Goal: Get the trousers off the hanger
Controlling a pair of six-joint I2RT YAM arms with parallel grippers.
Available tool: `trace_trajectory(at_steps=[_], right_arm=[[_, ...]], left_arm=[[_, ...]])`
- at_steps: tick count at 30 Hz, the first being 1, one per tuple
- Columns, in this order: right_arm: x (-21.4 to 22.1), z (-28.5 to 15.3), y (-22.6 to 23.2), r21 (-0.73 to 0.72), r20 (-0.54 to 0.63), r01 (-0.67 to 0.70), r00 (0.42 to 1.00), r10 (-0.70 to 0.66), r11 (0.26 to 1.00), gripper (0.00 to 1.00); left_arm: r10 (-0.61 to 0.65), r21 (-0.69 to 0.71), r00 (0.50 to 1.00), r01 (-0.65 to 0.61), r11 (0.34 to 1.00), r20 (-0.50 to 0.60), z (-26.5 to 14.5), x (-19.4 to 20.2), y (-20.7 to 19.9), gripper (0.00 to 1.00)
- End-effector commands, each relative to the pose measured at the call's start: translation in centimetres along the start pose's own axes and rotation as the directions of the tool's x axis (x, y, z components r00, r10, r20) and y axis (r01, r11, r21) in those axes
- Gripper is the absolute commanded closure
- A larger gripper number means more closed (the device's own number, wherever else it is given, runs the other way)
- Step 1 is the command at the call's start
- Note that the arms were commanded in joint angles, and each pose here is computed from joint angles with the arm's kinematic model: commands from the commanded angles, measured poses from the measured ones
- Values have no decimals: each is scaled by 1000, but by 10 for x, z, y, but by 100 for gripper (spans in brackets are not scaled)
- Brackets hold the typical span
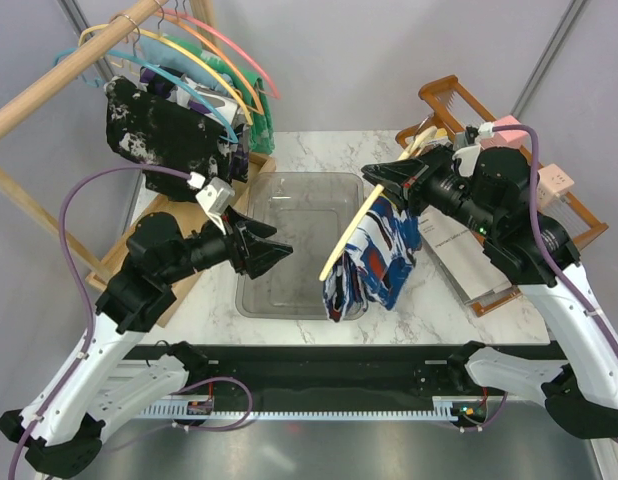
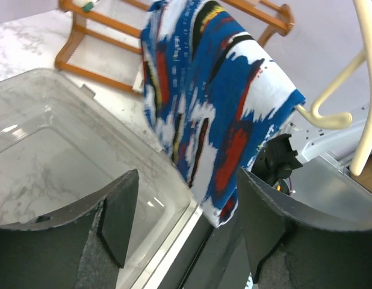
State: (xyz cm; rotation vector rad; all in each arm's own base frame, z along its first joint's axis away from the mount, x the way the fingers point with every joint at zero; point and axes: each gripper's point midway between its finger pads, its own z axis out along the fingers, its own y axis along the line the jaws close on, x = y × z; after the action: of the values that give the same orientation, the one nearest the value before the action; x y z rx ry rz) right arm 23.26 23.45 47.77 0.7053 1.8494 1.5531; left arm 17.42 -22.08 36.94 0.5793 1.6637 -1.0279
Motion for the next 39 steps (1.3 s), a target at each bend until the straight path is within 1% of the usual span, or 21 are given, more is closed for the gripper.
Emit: trace_trajectory(at_steps=[1,4,7,8,12,17,22,29,33,39], right_arm=[[-1,-39,77,-273,-3,-25,1000,25,962,100],[-2,-38,76,-273,-1,-41,999,43,961,100],[-3,-42,78,-284,4,-57,998,60,957,100],[-4,-41,77,-283,8,-58,998,63,957,100],[-8,-41,75,-286,33,-58,997,70,956,100],[-9,-44,86,-333,29,-67,996,81,941,100],[-9,-45,83,-330,30,-73,996,88,941,100],[-8,-51,81,-338,30,-78,995,93,938,100],[-7,-51,78,-335,24,-86,995,100,938,100],[-6,-52,81,-349,12,-90,995,100,933,100]], left_arm=[[106,146,985,-126,981,137,2,-19,-27,25],[109,189,983,-136,972,147,5,-22,-38,26],[106,245,987,-132,961,119,16,-20,-50,29],[106,250,989,-130,960,108,21,-17,-51,29],[146,269,982,-174,947,120,24,-17,-61,29],[148,267,985,-168,949,94,36,-12,-63,28],[147,252,986,-162,954,76,54,-14,-66,33],[135,247,989,-147,958,67,63,-11,-67,36],[131,250,989,-143,957,67,67,-14,-69,42],[126,183,990,-136,974,64,72,-15,-58,49]])
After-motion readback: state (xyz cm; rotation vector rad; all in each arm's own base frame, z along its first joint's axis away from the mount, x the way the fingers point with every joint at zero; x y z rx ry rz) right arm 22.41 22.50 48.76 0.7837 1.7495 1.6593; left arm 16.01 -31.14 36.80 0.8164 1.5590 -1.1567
